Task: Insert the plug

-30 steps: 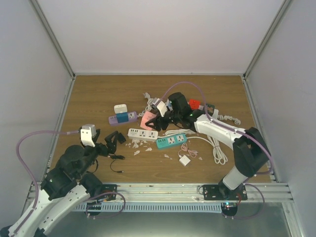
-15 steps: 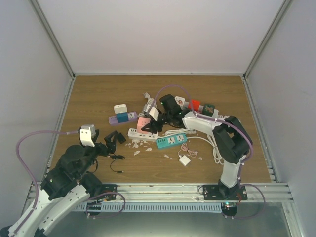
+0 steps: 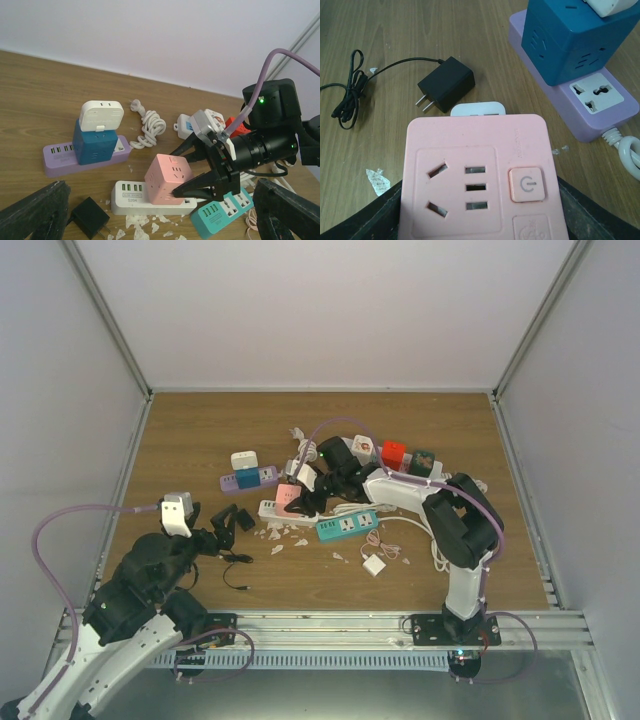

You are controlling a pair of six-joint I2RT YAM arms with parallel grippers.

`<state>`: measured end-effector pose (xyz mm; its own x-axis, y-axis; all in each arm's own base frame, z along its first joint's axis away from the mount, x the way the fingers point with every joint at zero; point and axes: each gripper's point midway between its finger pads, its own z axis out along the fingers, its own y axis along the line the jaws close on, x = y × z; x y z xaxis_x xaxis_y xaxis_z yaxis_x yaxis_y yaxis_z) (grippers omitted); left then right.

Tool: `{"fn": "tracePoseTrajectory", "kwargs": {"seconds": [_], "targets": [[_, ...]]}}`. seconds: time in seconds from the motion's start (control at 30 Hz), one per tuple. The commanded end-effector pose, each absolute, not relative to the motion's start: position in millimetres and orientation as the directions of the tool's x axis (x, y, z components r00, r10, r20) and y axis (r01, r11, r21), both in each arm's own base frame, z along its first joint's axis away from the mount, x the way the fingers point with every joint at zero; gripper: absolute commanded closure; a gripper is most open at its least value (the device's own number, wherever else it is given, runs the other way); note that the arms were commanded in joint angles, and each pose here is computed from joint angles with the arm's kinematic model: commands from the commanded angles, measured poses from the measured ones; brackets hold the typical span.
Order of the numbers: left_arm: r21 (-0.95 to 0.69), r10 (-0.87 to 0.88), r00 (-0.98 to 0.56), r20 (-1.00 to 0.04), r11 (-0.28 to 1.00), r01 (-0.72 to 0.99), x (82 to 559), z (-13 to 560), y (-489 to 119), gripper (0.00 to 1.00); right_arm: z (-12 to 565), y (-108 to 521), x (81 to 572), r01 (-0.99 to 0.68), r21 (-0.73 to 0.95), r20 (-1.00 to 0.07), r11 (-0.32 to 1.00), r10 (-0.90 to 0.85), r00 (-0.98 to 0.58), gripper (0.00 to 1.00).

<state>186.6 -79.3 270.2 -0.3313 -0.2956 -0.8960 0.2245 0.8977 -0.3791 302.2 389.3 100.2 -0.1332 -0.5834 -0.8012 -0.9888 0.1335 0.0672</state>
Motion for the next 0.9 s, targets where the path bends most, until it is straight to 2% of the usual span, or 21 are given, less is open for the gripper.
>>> {"fn": "tracePoseTrajectory", "kwargs": {"seconds": [0.0,0.5,0.87], "targets": [[-0.384,-0.311,-0.314,-0.897,0.899,0.208,190,273,-77,0.01,104,392,305,-0.993,0.023,-0.804,0.116,-0.588,-0.087,0.71],[-0.381,-0.305,-0.317,-0.898,0.9,0.212,191,272,-78,0.01,56,381,296,-0.981,0.057,-0.739,0.185,-0.652,-0.166,0.7],[-0.378,-0.304,-0.319,-0.898,0.903,0.203,193,271,-78,0.01,26,364,298,-0.969,0.013,-0.669,0.245,-0.719,-0.191,0.7]]}}
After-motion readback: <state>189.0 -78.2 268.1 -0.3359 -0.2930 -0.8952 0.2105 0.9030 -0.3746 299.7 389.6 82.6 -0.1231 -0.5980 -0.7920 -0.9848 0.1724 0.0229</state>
